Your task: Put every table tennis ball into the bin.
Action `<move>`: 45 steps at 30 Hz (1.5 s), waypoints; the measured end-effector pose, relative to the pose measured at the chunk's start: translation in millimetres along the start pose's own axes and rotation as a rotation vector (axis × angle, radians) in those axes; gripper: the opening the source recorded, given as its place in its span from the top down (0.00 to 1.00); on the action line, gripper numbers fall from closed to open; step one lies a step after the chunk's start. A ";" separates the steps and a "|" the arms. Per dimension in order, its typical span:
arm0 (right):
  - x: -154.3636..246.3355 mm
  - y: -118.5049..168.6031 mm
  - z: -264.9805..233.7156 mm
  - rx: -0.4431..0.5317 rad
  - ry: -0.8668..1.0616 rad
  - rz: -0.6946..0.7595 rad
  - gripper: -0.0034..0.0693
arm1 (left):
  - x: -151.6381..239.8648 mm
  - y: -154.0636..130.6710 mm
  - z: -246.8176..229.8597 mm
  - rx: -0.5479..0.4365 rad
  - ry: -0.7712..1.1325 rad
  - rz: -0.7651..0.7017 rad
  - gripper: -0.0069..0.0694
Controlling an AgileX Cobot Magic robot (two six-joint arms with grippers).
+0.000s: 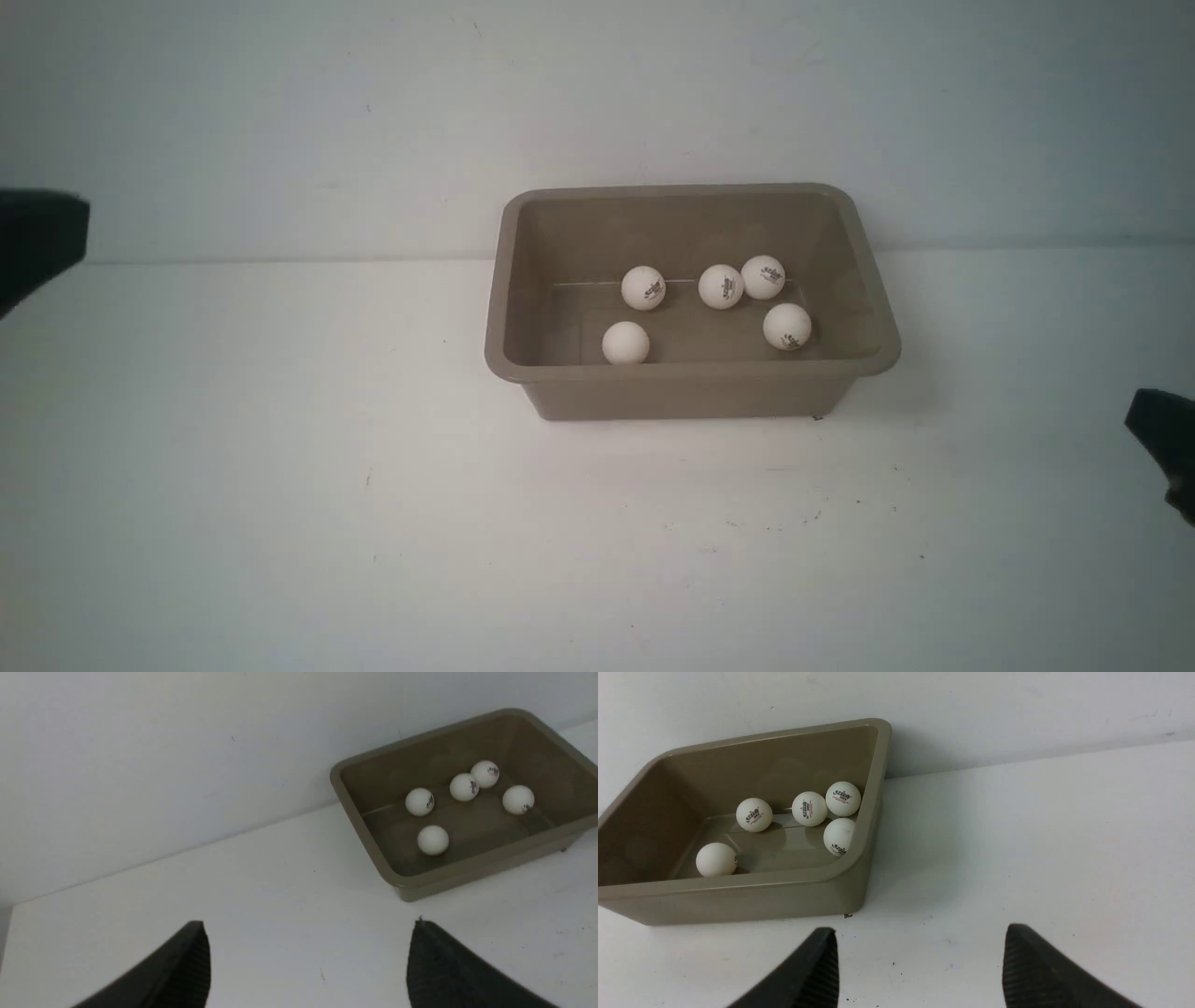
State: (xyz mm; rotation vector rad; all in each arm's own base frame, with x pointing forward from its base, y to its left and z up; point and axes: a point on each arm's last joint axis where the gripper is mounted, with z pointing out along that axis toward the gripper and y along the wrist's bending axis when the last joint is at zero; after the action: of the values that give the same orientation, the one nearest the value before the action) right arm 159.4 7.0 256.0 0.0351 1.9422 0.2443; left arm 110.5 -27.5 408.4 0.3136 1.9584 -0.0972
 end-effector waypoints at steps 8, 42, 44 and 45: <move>-0.2 0.1 0.0 -0.001 -0.002 0.007 0.36 | 119.8 -1.5 36.4 -0.068 0.033 -0.054 0.24; -0.2 0.3 0.0 -0.004 -0.002 0.010 0.36 | 245.6 -2.8 35.7 -0.305 -0.047 -0.146 0.24; -0.2 0.3 0.0 -0.004 -0.002 0.010 0.36 | 245.2 -3.1 35.6 -0.301 -0.055 -0.157 0.24; -0.2 0.3 0.0 -0.004 -0.002 0.010 0.36 | 245.2 -3.2 35.6 -0.299 -0.056 -0.161 0.24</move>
State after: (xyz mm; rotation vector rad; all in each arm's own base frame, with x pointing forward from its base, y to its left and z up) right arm 159.4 7.3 256.2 0.0427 1.9402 0.2544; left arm 51.1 4.4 170.0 -0.0429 1.9075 0.0825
